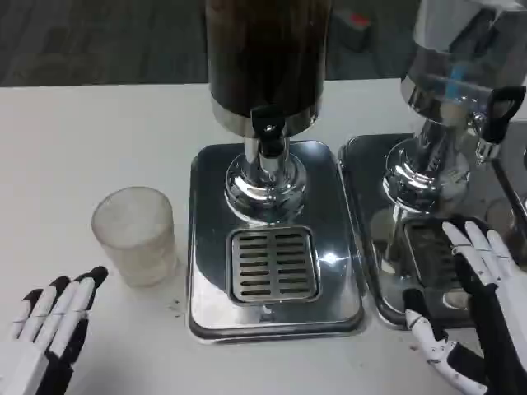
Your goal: Grasp the cup under the faucet to collect the drink, then remove the cup.
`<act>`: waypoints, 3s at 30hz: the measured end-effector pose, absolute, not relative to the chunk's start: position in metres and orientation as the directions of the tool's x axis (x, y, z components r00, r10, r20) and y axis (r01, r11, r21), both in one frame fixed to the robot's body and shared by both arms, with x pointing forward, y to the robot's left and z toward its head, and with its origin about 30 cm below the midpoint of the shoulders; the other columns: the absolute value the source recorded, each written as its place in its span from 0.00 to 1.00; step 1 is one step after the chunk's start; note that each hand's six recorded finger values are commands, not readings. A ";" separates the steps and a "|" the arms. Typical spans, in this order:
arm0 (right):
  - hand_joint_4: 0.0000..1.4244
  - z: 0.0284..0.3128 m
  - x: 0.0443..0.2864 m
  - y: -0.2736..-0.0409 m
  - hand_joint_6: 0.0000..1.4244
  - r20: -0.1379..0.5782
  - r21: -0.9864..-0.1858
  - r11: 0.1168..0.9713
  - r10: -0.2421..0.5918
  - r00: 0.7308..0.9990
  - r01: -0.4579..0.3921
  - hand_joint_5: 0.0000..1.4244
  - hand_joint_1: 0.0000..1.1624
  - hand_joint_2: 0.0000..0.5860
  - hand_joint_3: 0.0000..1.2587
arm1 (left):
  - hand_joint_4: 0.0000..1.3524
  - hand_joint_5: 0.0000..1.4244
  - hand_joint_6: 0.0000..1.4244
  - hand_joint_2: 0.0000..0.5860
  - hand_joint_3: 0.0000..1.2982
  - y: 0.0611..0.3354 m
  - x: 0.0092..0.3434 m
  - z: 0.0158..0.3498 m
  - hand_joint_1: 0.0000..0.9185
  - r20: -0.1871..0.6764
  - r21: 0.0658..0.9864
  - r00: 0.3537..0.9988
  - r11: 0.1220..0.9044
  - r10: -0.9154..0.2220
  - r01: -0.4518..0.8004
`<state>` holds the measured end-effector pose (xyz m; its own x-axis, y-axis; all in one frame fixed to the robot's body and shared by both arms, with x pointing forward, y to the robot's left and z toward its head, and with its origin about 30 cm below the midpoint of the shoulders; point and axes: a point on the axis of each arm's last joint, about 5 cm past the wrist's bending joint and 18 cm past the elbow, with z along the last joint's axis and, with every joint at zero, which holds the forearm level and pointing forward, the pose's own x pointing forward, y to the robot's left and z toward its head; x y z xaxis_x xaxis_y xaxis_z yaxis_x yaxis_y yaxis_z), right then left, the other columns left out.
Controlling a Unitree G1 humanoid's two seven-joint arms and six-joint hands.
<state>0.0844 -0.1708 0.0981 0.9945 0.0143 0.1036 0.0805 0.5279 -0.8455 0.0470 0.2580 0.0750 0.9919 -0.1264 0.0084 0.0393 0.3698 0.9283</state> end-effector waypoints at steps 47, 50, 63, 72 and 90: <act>0.09 0.098 0.088 -0.156 0.17 0.115 -0.798 0.593 -0.027 0.993 0.109 0.07 0.35 0.76 0.15 | 0.00 0.08 0.17 0.03 0.00 0.279 0.096 0.073 0.13 0.224 0.812 0.974 0.560 -0.040 -0.164; 0.10 0.098 0.090 -0.158 0.17 0.118 -0.788 0.605 -0.032 0.993 0.113 0.07 0.35 0.76 0.15 | 0.00 0.09 0.18 0.03 0.01 0.278 0.102 0.073 0.14 0.224 0.805 0.974 0.571 -0.045 -0.158; 0.13 0.100 0.096 -0.159 0.18 0.130 -0.765 0.634 -0.025 0.991 0.116 0.11 0.35 0.76 0.17 | 0.07 0.16 0.24 0.02 0.05 0.280 0.125 0.066 0.20 0.148 0.776 0.988 0.624 -0.036 -0.093; 0.14 0.100 0.094 -0.158 0.19 0.122 -0.759 0.642 -0.028 0.992 0.111 0.12 0.35 0.76 0.18 | 0.10 0.20 0.28 0.02 0.07 0.281 0.147 0.066 0.21 0.102 0.757 0.992 0.653 -0.073 -0.029; 0.15 0.099 0.090 -0.155 0.20 0.112 -0.739 0.664 -0.043 0.993 0.112 0.14 0.33 0.75 0.20 | 0.11 0.21 0.28 0.02 0.09 0.282 0.179 0.060 0.21 -0.014 0.726 0.994 0.683 -0.112 0.088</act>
